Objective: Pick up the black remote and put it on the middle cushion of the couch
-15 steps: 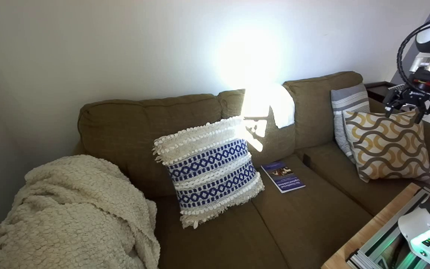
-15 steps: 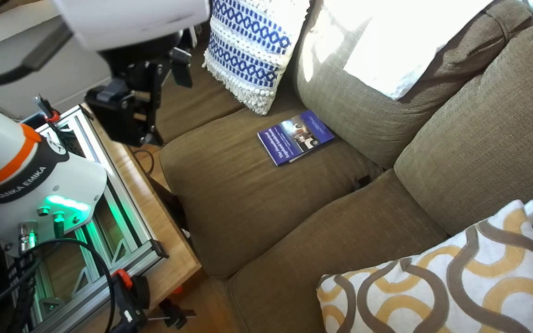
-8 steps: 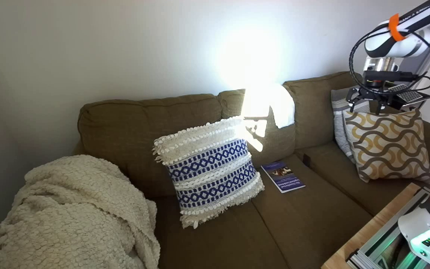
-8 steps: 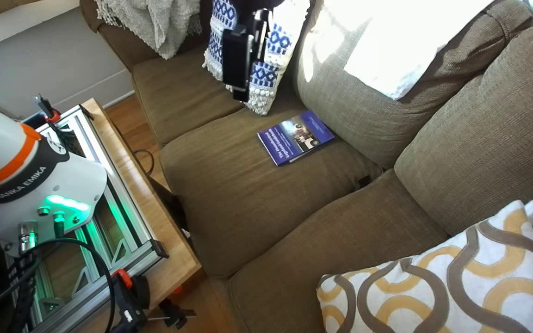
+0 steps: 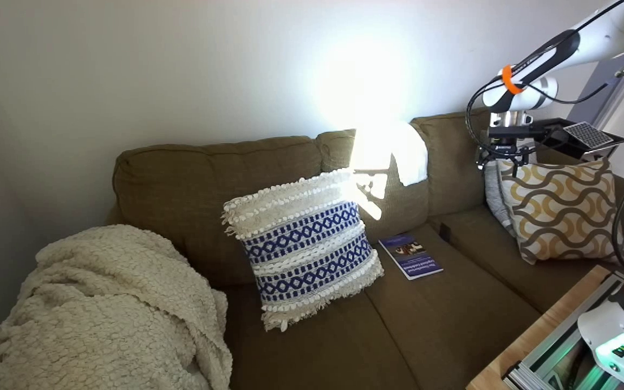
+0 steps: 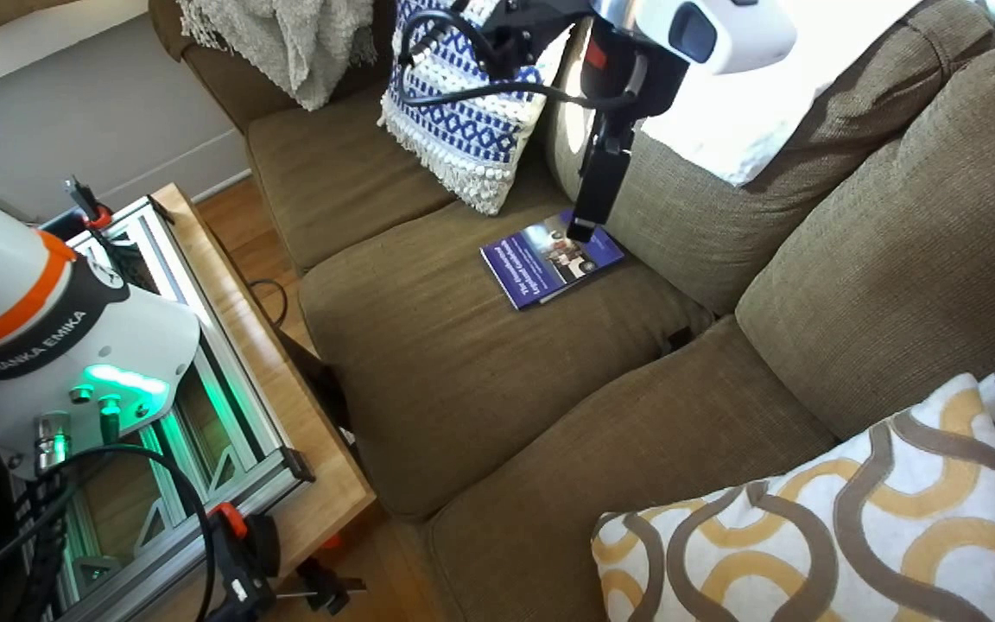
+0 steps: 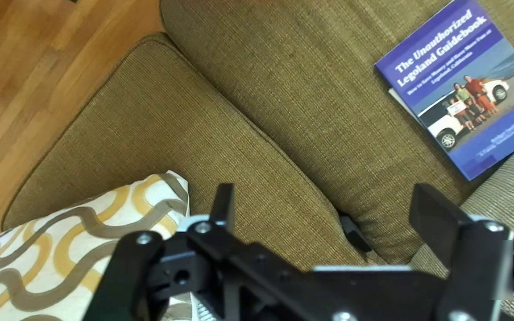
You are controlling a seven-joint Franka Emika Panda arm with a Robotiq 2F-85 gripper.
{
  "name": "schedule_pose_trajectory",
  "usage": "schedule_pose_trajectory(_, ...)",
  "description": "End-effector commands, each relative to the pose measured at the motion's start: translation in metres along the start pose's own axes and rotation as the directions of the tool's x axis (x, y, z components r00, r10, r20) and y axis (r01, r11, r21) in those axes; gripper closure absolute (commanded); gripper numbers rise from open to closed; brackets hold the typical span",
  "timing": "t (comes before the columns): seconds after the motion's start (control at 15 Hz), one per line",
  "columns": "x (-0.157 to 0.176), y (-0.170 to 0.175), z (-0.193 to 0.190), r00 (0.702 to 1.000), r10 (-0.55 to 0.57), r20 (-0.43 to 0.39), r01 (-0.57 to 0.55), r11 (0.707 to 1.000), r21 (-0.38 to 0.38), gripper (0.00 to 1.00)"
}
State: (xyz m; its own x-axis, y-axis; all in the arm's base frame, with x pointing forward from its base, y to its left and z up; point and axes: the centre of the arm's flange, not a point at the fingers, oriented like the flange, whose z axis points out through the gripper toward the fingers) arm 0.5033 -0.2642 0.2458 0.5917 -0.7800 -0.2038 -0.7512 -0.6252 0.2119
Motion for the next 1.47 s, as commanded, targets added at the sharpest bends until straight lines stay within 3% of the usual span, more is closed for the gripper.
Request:
schedule_pose_trajectory(0.0, 0.045, -0.026, 0.038, 0.999, -0.037, 0.013, 0.038, 0.998, -0.045, 0.0)
schedule_pose_trajectory(0.07, 0.052, -0.03, 0.049, 0.999, -0.043, 0.029, 0.044, 0.997, -0.058, 0.0)
schedule_pose_trajectory(0.13, 0.023, -0.019, 0.032, 1.0, -0.025, 0.014, 0.026, 0.999, -0.038, 0.0)
schedule_pose_trajectory(0.53, 0.026, -0.024, 0.032, 1.0, -0.03, 0.006, 0.031, 0.998, -0.046, 0.0)
schedule_pose_trajectory(0.67, 0.042, -0.033, 0.049, 0.999, 0.005, 0.038, -0.002, 0.996, -0.091, 0.0)
schedule_pose_trajectory(0.8, 0.056, -0.045, 0.07, 0.998, -0.027, 0.051, 0.031, 0.996, -0.084, 0.0)
schedule_pose_trajectory(1.0, 0.074, -0.045, 0.097, 0.988, -0.121, -0.1, 0.112, 0.989, -0.093, 0.0)
schedule_pose_trajectory(1.27, 0.101, -0.063, 0.129, 0.929, -0.238, -0.284, 0.233, 0.971, -0.053, 0.0)
schedule_pose_trajectory(1.4, 0.112, -0.07, 0.144, 0.905, -0.276, -0.323, 0.282, 0.959, -0.027, 0.0)
